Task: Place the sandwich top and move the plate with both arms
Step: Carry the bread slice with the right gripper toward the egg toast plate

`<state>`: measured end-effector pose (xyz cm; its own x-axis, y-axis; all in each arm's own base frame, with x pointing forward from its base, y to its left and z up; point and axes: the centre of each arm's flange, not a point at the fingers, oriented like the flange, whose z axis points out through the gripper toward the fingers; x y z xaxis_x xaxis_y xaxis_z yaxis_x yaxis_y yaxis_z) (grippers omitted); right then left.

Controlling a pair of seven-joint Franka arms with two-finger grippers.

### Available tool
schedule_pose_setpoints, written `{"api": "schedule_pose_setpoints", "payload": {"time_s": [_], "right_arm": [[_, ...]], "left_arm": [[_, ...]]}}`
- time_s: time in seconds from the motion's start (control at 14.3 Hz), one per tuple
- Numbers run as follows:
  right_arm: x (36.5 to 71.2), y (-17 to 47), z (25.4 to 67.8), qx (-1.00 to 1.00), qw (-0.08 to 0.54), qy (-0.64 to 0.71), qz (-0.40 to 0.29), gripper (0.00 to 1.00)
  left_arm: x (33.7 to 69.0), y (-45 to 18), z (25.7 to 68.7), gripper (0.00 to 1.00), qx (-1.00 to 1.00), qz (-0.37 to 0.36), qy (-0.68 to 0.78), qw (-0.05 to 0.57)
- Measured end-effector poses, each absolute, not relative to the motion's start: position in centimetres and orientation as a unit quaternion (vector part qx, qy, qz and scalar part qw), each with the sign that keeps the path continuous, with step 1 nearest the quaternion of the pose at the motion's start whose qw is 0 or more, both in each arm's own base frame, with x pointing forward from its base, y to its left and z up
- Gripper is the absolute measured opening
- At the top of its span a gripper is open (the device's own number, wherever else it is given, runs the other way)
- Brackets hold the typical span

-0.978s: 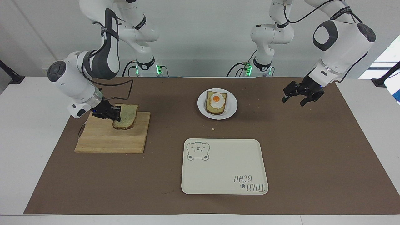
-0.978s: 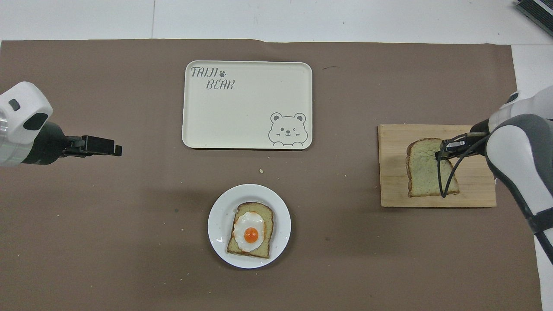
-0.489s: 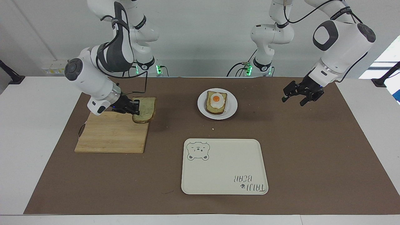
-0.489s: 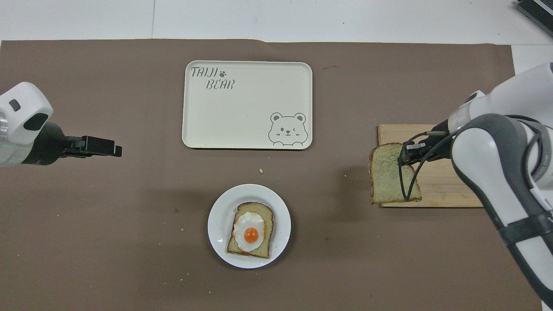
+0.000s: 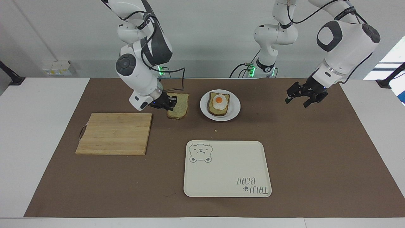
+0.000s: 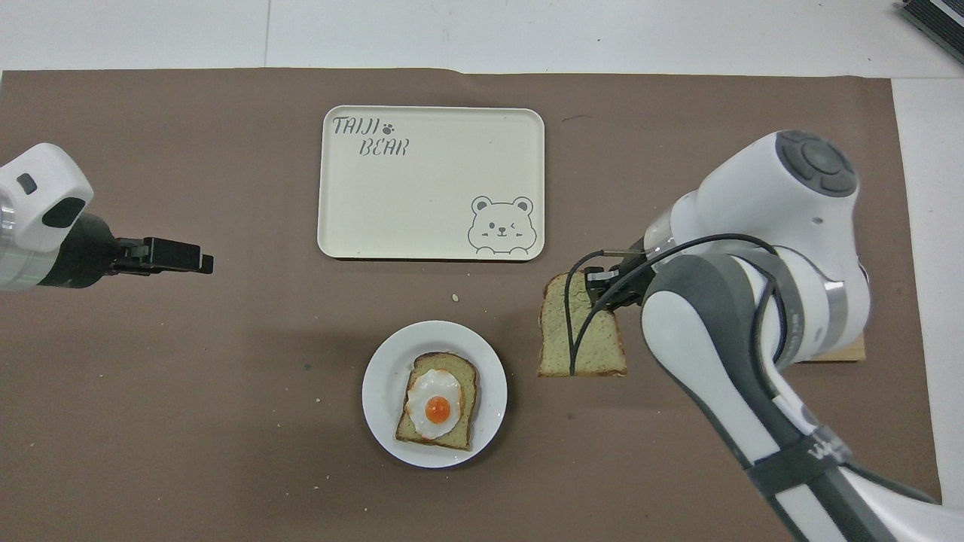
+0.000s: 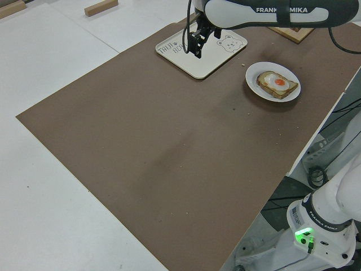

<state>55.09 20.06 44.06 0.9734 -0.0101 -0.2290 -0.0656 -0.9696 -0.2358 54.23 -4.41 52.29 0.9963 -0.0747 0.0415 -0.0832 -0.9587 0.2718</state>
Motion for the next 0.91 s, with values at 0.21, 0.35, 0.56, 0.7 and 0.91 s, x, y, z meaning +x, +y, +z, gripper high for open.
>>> {"api": "schedule_pose_setpoints", "payload": {"time_s": [0.21, 0.35, 0.56, 0.7, 0.91], "right_arm": [[53.6, 24.7, 44.3, -0.985, 0.129, 0.016, 0.112, 0.15], [52.8, 26.4, 44.4, -0.983, 0.138, 0.014, 0.118, 0.15], [51.3, 30.1, 44.2, -0.983, 0.144, 0.011, 0.11, 0.15], [50.1, 32.7, 43.5, -0.984, 0.144, 0.005, 0.106, 0.15], [48.9, 35.5, 41.7, -0.984, 0.146, 0.006, 0.1, 0.15]], "left_arm": [[54.1, -5.1, 52.2, 1.0, 0.993, 0.012, -0.053, 0.106], [54.0, -5.7, 52.2, 1.0, 0.994, 0.01, -0.049, 0.101], [53.9, -6.3, 52.1, 1.0, 0.995, 0.009, -0.053, 0.081], [53.9, -6.8, 52.1, 1.0, 0.996, 0.008, -0.057, 0.071], [53.8, -7.0, 52.1, 1.0, 0.996, 0.008, -0.057, 0.069]]}}
